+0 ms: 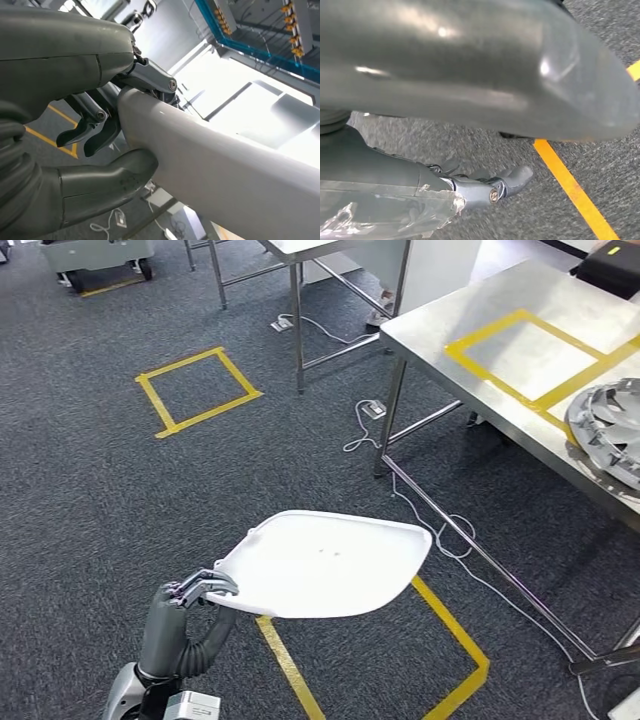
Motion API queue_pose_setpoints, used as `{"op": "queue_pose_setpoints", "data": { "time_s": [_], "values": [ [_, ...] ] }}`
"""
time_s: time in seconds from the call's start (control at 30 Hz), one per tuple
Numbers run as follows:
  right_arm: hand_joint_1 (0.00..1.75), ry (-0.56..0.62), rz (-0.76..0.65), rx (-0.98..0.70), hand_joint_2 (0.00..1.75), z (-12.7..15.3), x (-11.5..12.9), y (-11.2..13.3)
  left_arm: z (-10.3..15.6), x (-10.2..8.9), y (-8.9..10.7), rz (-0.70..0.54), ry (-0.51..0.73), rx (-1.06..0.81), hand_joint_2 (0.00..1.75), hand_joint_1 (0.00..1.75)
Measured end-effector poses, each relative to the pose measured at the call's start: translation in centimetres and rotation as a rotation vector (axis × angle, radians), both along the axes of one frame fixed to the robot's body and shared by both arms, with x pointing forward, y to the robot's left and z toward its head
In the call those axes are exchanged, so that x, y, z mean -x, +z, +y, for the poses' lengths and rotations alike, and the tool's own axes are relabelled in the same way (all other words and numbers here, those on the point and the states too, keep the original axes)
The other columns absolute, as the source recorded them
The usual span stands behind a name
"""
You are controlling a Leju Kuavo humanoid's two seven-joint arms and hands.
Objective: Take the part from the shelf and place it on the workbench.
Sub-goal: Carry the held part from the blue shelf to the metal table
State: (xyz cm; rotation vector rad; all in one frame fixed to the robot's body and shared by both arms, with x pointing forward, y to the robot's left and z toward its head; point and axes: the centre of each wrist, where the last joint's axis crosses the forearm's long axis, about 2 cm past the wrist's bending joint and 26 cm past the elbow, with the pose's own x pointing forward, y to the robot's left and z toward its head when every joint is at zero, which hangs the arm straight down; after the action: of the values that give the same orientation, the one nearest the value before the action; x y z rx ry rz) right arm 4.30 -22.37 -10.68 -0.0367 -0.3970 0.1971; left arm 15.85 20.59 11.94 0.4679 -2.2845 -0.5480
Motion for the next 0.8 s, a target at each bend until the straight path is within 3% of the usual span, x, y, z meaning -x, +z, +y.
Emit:
{"op": "queue_pose_setpoints", "data": {
  "time_s": [0.8],
  "values": [
    [0.0, 0.028, -0.001, 0.004, 0.0, 0.0, 0.0, 0.0, -0.4, -1.1, 0.6, -0.016, -0.009, -0.005, 1.75, 1.75]
  ]
}}
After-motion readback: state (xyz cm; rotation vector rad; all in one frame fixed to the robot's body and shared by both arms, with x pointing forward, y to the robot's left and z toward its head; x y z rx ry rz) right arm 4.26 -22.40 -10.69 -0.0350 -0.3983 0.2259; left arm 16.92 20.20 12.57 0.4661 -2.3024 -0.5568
